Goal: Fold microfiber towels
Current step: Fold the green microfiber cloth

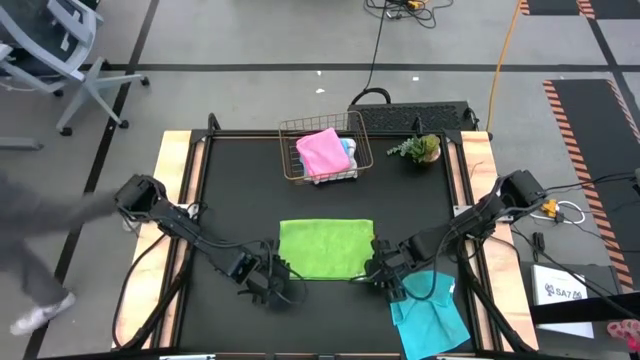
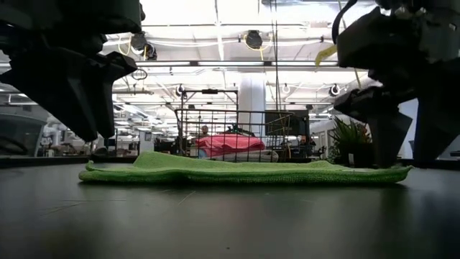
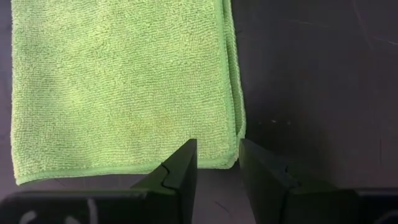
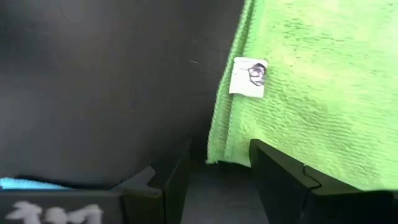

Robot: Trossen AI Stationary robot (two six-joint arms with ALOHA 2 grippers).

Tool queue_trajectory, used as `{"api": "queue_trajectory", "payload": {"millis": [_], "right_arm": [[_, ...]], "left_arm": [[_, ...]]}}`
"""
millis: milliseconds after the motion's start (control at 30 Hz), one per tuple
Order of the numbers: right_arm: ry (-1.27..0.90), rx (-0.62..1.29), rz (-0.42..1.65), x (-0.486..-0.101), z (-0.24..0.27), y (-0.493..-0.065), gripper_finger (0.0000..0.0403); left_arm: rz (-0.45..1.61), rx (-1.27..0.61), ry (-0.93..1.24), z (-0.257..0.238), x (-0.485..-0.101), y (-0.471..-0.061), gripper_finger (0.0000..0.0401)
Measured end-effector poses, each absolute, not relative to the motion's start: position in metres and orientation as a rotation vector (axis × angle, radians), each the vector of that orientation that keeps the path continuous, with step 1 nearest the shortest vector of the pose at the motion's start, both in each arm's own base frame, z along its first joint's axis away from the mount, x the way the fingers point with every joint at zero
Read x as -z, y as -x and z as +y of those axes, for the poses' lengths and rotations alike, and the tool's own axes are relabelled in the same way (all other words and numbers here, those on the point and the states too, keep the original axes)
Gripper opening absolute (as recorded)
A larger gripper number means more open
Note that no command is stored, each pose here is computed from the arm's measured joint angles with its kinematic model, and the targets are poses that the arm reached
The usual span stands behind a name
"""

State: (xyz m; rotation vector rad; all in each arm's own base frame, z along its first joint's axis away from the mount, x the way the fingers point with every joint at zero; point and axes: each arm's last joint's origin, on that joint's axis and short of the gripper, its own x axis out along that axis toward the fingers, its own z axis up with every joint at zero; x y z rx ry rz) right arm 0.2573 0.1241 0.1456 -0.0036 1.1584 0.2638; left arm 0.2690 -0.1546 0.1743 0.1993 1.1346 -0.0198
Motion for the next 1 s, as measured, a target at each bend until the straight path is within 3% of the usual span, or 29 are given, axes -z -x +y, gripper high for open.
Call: {"api": "queue_trajectory", "payload": {"millis": [333, 1000], "right_arm": [[-0.017, -0.25, 1.172, -0.137, 0.126, -0.261, 0.0161], [-0.002, -0.169, 1.148, -0.137, 0.126, -0.261, 0.0159]], "left_arm": [[1.212, 0.028, -0.204, -0.161, -0.149, -0.273, 0.0122], [1.211, 0.018, -0.213, -0.169, -0.134, -0.276, 0.0122]]}}
